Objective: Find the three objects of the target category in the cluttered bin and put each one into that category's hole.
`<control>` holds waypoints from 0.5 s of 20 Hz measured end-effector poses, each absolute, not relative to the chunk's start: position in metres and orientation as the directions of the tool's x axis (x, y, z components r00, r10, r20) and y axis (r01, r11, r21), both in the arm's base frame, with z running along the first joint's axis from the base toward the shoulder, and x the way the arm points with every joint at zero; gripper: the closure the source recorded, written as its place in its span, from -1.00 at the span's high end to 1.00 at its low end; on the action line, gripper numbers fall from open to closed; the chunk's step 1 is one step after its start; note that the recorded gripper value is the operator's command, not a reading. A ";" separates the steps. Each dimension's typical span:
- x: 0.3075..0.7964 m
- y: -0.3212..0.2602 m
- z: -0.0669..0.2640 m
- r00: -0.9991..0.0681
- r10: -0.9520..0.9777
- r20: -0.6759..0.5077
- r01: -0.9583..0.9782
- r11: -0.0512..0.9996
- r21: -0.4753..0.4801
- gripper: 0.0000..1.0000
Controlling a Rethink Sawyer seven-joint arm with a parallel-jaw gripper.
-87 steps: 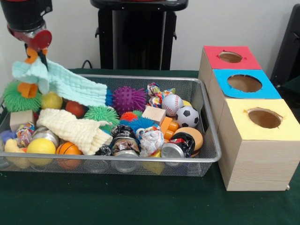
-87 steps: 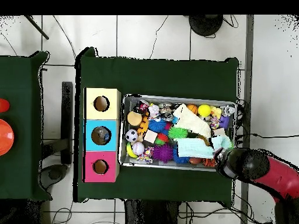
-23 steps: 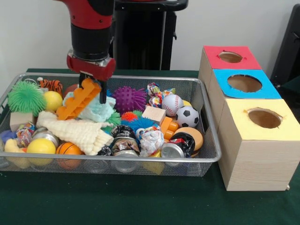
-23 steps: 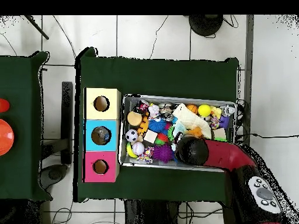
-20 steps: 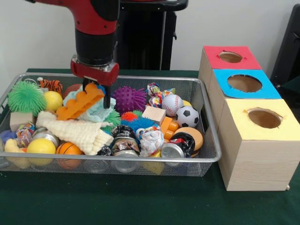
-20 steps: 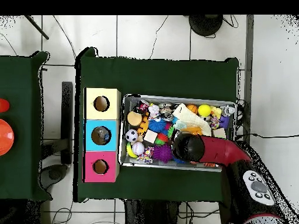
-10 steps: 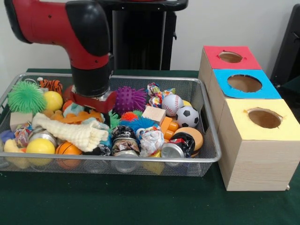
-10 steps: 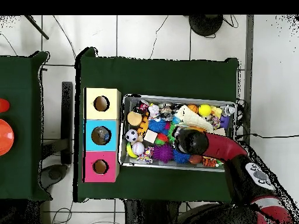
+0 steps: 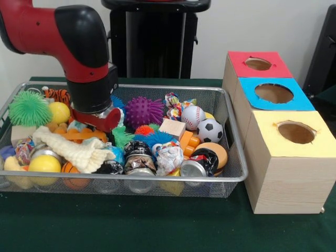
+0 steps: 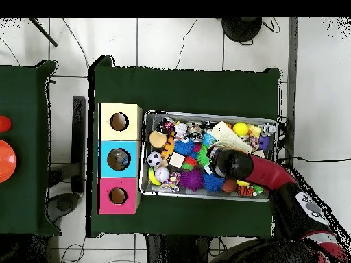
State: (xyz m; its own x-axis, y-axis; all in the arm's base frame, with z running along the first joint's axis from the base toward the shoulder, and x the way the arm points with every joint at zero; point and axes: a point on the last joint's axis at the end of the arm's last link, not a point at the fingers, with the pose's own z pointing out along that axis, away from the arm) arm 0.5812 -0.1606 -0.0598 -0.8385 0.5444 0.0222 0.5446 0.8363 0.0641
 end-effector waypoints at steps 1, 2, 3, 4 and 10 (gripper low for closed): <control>0.581 -0.161 -0.060 -0.837 0.547 0.025 0.547 0.834 0.065 1.00; 0.582 -0.161 -0.060 -0.834 0.551 0.030 0.552 0.831 0.067 1.00; 0.583 -0.162 -0.060 -0.825 0.564 0.043 0.565 0.821 0.074 1.00; 0.584 -0.163 -0.060 -0.817 0.575 0.053 0.577 0.813 0.080 1.00; 0.587 -0.170 -0.062 -0.754 0.644 0.130 0.656 0.745 0.121 1.00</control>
